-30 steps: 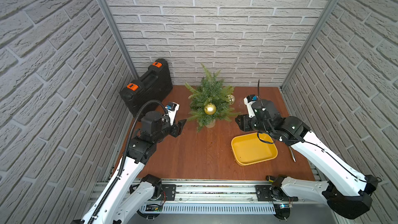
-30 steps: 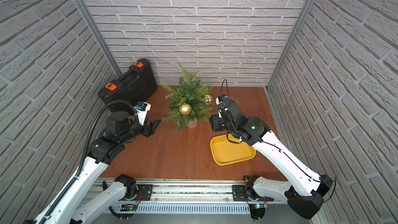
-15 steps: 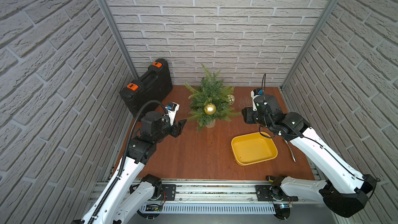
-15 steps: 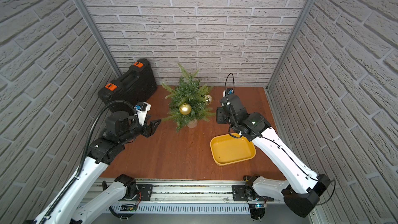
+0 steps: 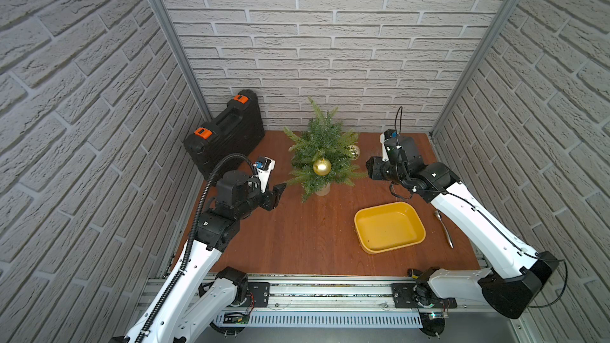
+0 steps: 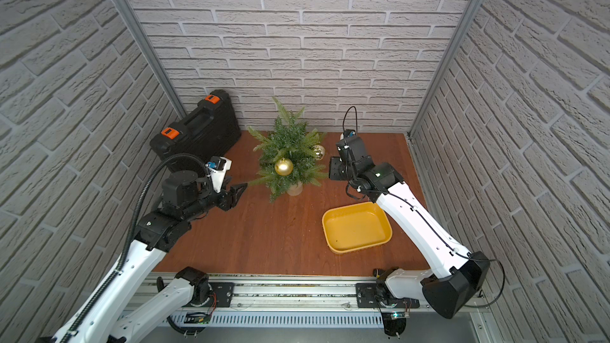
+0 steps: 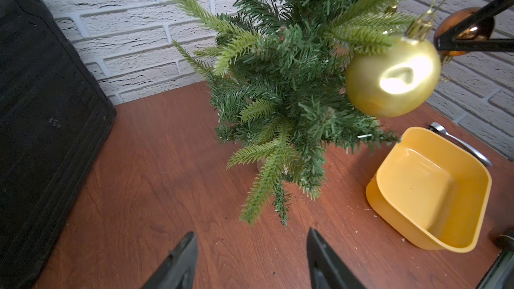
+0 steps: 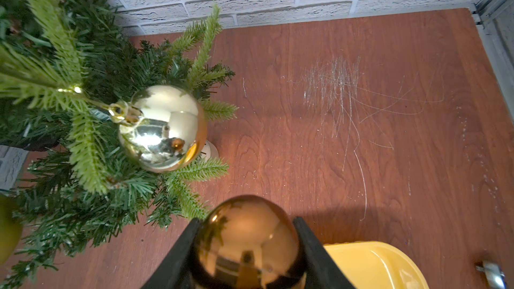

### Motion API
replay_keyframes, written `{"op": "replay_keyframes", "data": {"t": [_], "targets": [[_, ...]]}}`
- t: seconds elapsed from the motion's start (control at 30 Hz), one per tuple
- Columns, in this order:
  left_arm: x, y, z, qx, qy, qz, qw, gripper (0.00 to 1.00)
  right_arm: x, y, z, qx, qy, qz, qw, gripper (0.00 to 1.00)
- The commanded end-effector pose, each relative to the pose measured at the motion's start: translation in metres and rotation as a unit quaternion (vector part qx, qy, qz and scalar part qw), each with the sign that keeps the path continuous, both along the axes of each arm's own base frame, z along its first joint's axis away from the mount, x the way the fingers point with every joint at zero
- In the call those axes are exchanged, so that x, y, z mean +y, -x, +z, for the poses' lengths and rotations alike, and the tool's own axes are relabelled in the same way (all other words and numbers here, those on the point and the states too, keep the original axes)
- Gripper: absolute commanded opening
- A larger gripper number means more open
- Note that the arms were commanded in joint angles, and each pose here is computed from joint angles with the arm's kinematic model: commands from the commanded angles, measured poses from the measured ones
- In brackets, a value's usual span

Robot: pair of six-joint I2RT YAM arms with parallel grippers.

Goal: Decorate the small christmas tree with ornaments
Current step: Hang an ornament on the christmas tree.

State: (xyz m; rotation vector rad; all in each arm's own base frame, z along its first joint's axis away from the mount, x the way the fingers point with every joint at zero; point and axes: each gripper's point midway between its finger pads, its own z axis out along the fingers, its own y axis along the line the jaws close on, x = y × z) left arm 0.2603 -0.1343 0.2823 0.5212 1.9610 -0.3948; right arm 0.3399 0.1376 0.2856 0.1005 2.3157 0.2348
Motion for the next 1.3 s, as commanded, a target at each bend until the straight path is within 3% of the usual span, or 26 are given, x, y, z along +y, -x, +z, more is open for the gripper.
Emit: {"op": "replay_keyframes", "data": {"t": [0.0, 0.5, 1.27], "targets": [[0.000, -0.002, 0.008, -0.019, 0.009, 0.001, 1.000, 0.63, 0.009, -0.009, 0.016, -0.027, -0.029, 0.006, 0.999, 0.46], [0.001, -0.002, 0.007, -0.018, 0.008, 0.001, 1.000, 0.63, 0.014, -0.009, 0.010, -0.018, -0.046, 0.015, 0.999, 0.46], [0.001, -0.002, 0.007, -0.018, 0.008, 0.002, 1.000, 0.63, 0.002, 0.002, 0.001, 0.001, -0.022, 0.003, 1.000, 0.46]]}}
